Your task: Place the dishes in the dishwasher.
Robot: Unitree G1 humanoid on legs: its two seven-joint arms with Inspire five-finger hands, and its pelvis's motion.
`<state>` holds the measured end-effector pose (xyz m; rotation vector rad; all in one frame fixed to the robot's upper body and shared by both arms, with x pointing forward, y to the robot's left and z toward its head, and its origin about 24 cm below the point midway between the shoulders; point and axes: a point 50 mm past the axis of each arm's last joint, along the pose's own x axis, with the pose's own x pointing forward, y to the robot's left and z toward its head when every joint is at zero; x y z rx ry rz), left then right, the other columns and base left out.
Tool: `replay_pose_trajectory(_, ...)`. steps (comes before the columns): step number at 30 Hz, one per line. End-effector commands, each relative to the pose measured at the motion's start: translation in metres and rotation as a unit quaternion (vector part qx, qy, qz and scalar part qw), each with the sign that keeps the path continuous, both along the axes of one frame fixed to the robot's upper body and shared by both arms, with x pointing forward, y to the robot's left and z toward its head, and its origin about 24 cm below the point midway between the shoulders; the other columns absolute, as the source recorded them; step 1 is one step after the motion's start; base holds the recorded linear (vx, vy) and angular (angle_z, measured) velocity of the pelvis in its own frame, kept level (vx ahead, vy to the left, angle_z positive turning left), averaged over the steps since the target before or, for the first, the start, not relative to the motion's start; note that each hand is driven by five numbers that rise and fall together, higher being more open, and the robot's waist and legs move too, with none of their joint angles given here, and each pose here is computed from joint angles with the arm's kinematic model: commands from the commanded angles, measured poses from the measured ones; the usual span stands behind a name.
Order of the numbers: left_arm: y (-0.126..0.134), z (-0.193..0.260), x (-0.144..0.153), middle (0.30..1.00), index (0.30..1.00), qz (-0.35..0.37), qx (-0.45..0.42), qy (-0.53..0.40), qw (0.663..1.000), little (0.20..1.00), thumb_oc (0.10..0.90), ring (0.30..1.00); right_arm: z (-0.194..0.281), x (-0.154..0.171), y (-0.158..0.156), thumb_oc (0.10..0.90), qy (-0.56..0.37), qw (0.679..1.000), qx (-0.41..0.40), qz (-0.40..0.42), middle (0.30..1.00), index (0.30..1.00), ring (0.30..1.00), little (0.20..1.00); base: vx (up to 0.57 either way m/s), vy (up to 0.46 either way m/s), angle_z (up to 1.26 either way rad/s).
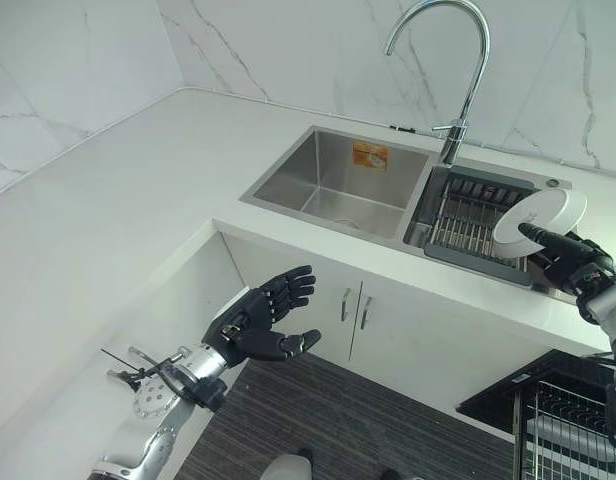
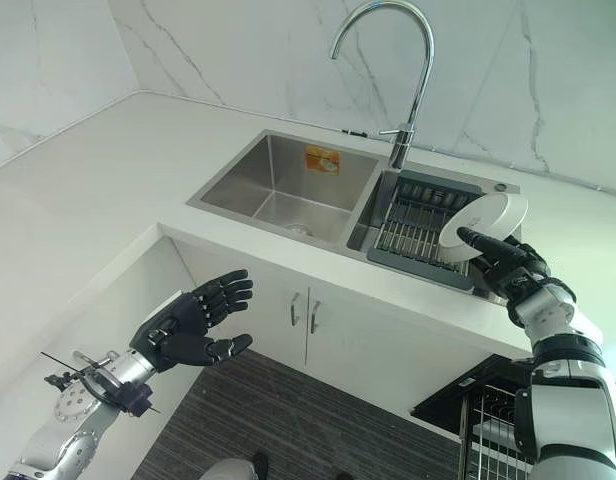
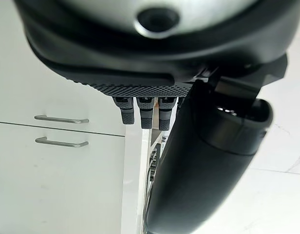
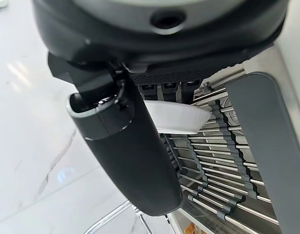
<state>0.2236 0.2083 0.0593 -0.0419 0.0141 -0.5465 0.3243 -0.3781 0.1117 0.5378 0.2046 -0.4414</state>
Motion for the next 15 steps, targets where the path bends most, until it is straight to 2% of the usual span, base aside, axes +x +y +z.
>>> replay_pose_trajectory(1, -0.010, 0.051, 0.003, 0.900, 0.900, -0.024, -0.037, -0.119, 0.992, 0.900, 0.800, 0.900, 0.095, 0.013, -0.013, 0.800, -0.167, 0.983, -0.066, -0.029, 0.900, 0.900, 0.900, 0.900, 0.00, 0.000, 0.00)
replay_pose_trajectory(15, -0.012, 0.047, 0.001, 0.900, 0.900, -0.016, -0.040, -0.110, 0.993, 0.900, 0.800, 0.900, 0.110, 0.016, -0.009, 0.800, -0.212, 0.970, -0.085, -0.086, 0.900, 0.900, 0.900, 0.900, 0.01, -0.004, 0.05)
